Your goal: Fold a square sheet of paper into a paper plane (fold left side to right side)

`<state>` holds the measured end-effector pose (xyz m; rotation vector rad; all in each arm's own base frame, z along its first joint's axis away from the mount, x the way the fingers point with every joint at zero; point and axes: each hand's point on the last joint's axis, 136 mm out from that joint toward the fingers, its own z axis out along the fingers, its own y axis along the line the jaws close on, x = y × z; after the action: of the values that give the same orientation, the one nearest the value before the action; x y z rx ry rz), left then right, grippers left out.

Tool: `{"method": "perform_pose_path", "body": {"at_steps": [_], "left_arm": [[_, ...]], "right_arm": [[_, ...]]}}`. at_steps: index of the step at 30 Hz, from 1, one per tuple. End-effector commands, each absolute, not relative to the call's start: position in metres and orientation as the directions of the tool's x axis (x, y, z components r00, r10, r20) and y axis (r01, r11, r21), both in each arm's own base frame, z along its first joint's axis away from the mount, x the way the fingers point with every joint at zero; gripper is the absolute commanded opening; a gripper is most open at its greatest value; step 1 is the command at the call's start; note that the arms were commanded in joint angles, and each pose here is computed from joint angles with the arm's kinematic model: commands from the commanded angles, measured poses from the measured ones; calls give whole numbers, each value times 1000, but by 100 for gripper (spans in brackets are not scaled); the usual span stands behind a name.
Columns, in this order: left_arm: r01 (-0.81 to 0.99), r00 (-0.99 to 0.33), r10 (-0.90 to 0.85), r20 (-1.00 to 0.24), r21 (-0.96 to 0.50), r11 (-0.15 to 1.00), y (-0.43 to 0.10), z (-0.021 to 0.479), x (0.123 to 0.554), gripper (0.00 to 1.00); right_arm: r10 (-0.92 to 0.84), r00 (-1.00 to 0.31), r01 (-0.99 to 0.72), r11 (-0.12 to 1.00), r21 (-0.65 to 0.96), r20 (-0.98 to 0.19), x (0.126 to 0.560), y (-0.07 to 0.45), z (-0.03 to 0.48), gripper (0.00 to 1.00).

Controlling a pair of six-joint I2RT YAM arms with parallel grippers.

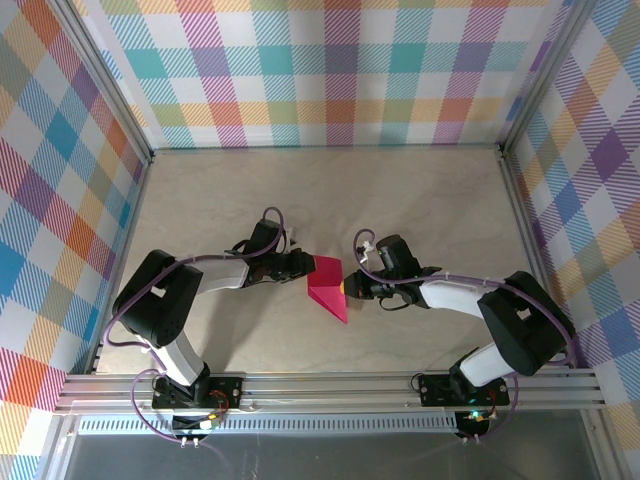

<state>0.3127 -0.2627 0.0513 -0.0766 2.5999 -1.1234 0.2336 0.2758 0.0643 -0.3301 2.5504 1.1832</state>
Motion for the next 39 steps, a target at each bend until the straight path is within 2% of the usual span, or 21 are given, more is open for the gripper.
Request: {"method": "perform_pose_path", "body": {"at_steps": [1,2,7,13,20,24,33,39], "left_arm": [[64,-954,-173,-244,-730,681,-269,55,315,9],[59,-954,-177,-242,-731,680,-269,56,314,6],[44,-951,-199,-238,-737,674,-269,62,313,2],[17,-955,-208,-210,-742,671,-270,65,310,2],[-1,-955,-221,-197,-745,667,-271,70,309,2],[-7,-957,-220,-188,-743,669,-272,71,308,2],[-18,-958,-223,-181,-738,675,-271,71,306,1],[-14,-958,-222,-184,-740,672,-272,74,307,0]], "right_arm": [[-80,-919,-343,643,685,-386,232,273,69,7],[-78,-918,-343,652,676,-389,232,271,71,9],[-66,-908,-330,721,609,-413,234,254,81,24],[-165,-869,-369,844,388,-466,228,235,98,32],[-341,-790,-464,876,133,-509,202,260,98,47],[-411,-748,-502,864,38,-521,193,281,89,53],[-580,-671,-576,800,-168,-462,185,317,66,56],[-609,-664,-563,789,-246,-433,189,320,56,55]]}}
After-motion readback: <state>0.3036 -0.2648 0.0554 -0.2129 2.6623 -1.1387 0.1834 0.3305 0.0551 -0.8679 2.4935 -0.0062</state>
